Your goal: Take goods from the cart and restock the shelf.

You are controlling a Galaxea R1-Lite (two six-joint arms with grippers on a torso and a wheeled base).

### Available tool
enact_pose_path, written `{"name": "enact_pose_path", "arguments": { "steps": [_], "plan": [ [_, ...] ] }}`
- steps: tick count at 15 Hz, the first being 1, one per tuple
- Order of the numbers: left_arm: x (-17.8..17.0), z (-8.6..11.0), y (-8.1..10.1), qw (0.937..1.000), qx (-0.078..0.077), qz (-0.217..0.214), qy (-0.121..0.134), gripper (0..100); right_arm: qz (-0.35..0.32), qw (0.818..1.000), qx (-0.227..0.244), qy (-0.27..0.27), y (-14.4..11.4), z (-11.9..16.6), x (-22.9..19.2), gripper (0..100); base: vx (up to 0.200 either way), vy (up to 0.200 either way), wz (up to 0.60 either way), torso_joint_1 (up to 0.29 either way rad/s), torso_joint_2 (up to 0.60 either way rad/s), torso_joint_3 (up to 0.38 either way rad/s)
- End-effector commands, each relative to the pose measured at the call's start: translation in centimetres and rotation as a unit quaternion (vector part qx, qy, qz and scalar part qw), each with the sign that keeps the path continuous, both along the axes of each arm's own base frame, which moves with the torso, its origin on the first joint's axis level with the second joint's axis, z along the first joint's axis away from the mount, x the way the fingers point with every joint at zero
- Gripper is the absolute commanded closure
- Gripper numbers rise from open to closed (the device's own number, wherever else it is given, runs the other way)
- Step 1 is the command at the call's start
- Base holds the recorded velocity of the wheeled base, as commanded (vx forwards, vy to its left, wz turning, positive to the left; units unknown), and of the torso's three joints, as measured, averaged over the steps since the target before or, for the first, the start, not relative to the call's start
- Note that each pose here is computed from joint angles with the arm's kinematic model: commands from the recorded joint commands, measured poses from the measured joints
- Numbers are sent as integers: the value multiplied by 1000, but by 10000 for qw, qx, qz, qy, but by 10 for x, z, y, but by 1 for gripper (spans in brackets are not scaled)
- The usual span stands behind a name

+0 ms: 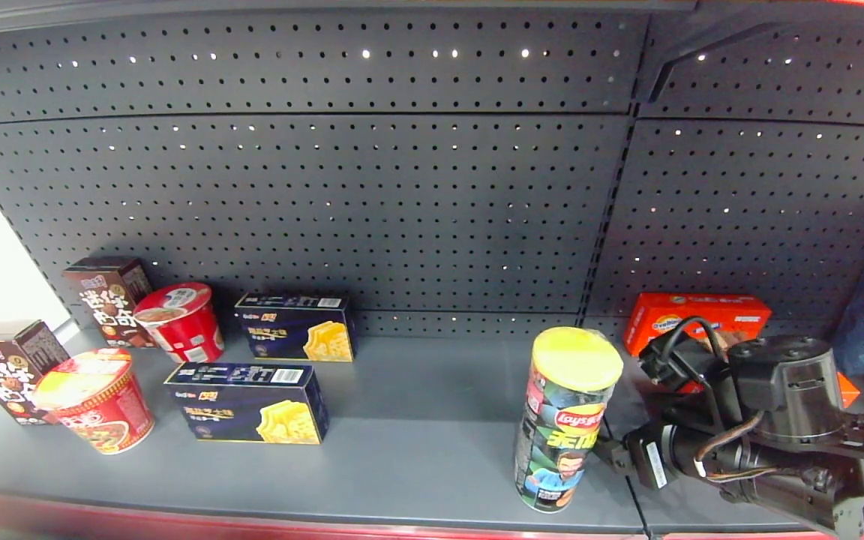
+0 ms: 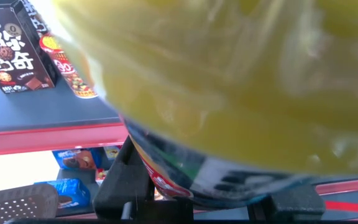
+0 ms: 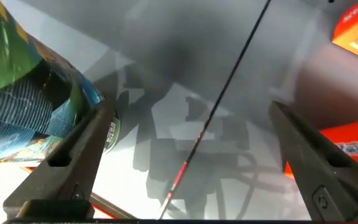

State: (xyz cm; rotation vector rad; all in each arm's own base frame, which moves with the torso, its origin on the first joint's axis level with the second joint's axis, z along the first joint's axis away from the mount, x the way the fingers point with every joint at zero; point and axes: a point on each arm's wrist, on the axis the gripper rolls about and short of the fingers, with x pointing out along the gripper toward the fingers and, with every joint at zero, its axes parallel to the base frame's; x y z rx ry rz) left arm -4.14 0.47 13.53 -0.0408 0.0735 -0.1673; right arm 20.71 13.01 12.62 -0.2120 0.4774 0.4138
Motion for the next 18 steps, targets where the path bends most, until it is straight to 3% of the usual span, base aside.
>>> {"name": "enact_pose_path", "arguments": {
  "steps": [1, 12, 18],
  "plan": [
    [0, 0, 0, 10000, -1, 1, 4, 100, 60, 10000, -25, 32, 4, -2, 1, 0, 0, 0, 0, 0, 0, 0],
    [1, -1, 0, 10000, 4, 9, 34, 100, 291, 9995, -35, 70, 18, -7, 1, 0, 0, 0, 0, 0, 0, 0],
    [1, -2, 0, 10000, 5, 9, 42, 100, -202, 9997, -60, 148, -12, -10, -2, 0, 0, 0, 0, 0, 0, 0]
  ]
}}
